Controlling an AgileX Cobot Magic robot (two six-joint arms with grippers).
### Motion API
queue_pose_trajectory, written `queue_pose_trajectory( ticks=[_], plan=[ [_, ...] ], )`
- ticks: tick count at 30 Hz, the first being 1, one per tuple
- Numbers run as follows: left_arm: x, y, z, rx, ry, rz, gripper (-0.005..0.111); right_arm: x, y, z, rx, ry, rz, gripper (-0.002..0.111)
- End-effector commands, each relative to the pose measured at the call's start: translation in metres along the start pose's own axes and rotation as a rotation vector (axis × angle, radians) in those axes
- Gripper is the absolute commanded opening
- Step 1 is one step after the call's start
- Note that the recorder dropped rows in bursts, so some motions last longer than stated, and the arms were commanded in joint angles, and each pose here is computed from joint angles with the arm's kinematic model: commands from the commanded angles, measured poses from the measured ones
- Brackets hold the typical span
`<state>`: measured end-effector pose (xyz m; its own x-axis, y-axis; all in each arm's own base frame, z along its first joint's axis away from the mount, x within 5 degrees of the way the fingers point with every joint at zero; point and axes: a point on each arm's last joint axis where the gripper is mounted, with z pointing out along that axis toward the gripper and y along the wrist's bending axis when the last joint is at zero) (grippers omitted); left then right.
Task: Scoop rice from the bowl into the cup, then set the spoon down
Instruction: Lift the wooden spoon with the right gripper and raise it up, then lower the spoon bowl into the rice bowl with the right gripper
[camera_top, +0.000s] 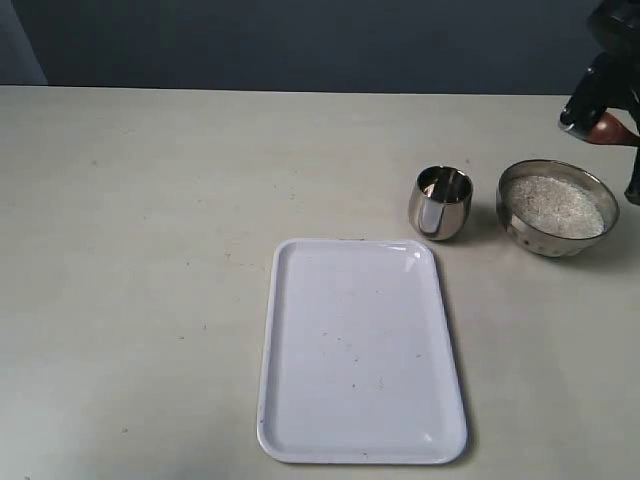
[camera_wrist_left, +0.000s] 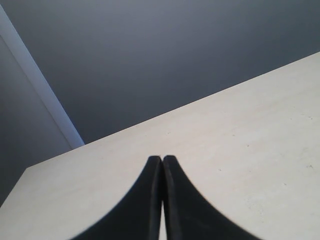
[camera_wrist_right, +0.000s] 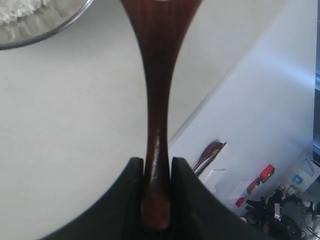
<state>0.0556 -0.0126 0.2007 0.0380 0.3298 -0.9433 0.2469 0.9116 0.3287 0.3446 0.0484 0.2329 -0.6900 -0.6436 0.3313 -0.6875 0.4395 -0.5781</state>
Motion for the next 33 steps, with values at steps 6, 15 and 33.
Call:
queue_pose_trajectory(
  ticks=[6,15,33],
  plan=[
    [-0.002,0.000,-0.001,-0.001,-0.017,-0.012,0.000,-0.019,0.018,0.008,-0.030,0.013,-0.059,-0.001],
    [-0.002,0.000,-0.001,-0.001,-0.017,-0.012,0.000,-0.026,0.023,0.013,-0.020,0.028,-0.076,-0.001],
    [-0.002,0.000,-0.001,-0.001,-0.017,-0.012,0.000,0.032,-0.038,-0.031,0.007,-0.110,0.228,-0.001]
  ],
)
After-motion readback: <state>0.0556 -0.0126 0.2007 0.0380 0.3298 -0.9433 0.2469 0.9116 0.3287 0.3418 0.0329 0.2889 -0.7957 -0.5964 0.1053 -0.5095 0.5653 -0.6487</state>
